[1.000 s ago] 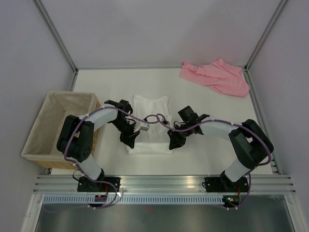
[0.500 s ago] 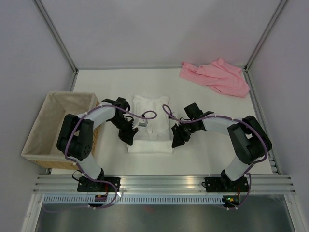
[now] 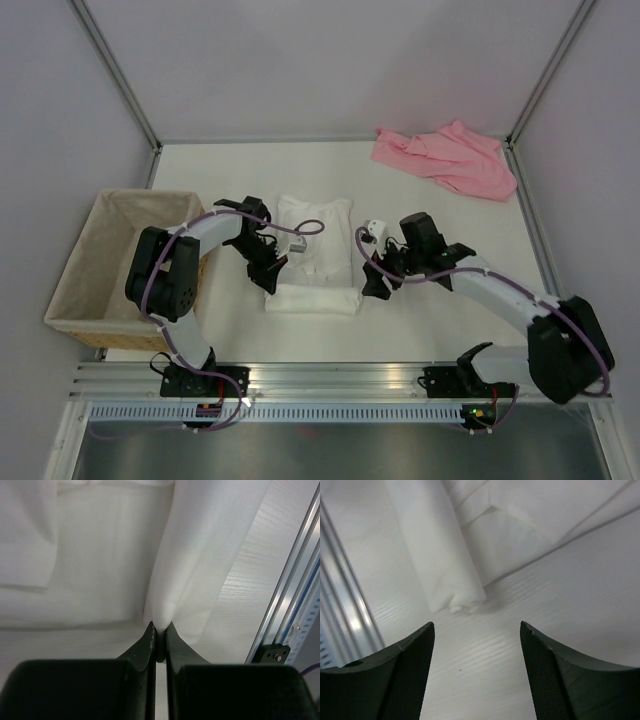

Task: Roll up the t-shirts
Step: Roll the tshirt

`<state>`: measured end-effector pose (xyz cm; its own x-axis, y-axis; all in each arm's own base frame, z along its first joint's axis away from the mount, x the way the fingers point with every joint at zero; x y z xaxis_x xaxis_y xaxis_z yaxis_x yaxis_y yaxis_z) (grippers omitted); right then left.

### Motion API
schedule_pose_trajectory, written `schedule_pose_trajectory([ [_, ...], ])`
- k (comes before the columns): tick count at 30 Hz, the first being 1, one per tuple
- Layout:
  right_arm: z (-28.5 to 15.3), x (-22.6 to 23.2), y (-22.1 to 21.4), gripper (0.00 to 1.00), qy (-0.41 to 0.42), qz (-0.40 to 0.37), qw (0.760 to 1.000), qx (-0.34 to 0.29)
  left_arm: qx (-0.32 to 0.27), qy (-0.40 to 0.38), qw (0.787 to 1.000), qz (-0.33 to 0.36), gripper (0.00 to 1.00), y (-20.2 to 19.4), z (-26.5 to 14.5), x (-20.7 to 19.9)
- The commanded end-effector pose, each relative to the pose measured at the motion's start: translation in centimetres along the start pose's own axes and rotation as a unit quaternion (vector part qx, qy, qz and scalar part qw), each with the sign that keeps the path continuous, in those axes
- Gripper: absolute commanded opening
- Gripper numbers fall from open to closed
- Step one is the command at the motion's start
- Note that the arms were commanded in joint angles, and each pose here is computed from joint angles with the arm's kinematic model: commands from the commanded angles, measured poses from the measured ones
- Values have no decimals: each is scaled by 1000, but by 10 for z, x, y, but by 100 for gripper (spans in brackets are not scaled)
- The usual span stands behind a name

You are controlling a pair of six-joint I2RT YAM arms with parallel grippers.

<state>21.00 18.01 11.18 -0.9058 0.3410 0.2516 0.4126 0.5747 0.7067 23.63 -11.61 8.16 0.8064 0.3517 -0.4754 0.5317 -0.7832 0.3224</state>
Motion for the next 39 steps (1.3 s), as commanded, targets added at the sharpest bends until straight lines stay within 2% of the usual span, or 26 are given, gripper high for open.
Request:
schedule_pose_trajectory([
  [1, -18, 3, 29, 76, -136, -205, 968, -48, -25, -6, 1000, -9, 2, 14, -5, 3],
  [3, -17, 7, 24, 76, -200, -270, 942, -23, -23, -9, 1000, -14, 2, 13, -3, 3],
  [5, 0, 30, 26, 75, -189, -333, 924, -9, -19, -8, 1000, -18, 2, 12, -2, 5],
  [6, 6, 31, 20, 75, -202, -356, 912, 23, -19, -5, 1000, -20, 2, 13, -3, 5],
  [8, 22, 53, 16, 75, -192, -405, 893, 48, -20, -4, 1000, -22, 2, 13, -4, 5],
  [10, 36, 60, 9, 75, -194, -432, 878, 73, -22, -4, 1000, -20, 2, 14, -5, 5],
  [17, 56, 48, -3, 76, -231, -442, 858, 120, -14, 6, 1000, -15, 2, 12, -5, 9],
  [19, 62, 47, -5, 75, -227, -444, 858, 119, -13, 9, 1000, -14, 2, 13, -5, 9],
  [21, 68, 45, -15, 70, -223, -439, 860, 133, -14, 9, 1000, -13, 2, 13, -6, 9],
  [22, 70, 43, -18, 53, -225, -437, 860, 141, -15, 12, 1000, -10, 2, 14, -7, 9],
  [23, 72, 41, -25, 43, -223, -434, 859, 155, -16, 13, 1000, -10, 4, 15, -8, 9],
  [24, 72, 40, -28, 23, -219, -430, 860, 164, -16, 16, 1000, -6, 6, 16, -9, 9],
  [25, 73, 40, -29, 16, -216, -425, 863, 166, -17, 19, 1000, -5, 9, 16, -10, 10],
  [26, 76, 43, -24, 12, -202, -418, 872, 152, -23, 25, 999, 2, 18, 17, -13, 8],
  [27, 73, 42, -26, 3, -194, -410, 877, 159, -27, 29, 999, 9, 23, 18, -15, 7],
  [29, 72, 45, -19, 0, -185, -399, 887, 142, -40, 51, 997, 34, 33, 22, -24, 5],
  [33, 71, 49, -8, 0, -126, -356, 918, 117, -65, 113, 988, 88, 42, 29, -44, 4],
  [34, 69, 47, -7, 0, -125, -350, 921, 115, -73, 133, 984, 98, 47, 32, -49, 5],
  [36, 68, 50, -4, 0, -87, -329, 934, 110, -113, 218, 962, 119, 50, 43, -69, 11],
  [37, 69, 54, -3, 0, -57, -315, 942, 102, -128, 245, 952, 131, 58, 46, -77, 9],
  [39, 66, 52, 1, 0, -44, -294, 950, 94, -161, 294, 928, 165, 60, 47, -90, 0],
])
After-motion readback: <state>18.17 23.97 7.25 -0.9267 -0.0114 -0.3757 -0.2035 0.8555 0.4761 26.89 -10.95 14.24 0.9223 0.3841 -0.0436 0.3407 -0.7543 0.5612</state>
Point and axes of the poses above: each gripper's point midway between its finger pads, its own z axis out along the fingers, its own x axis along the line the jaws close on, y = z × x, the point moved 6 cm from there along -z, back along the fingers, and after that the axes turned 10 degrees about -z, right-handed, at the moved point
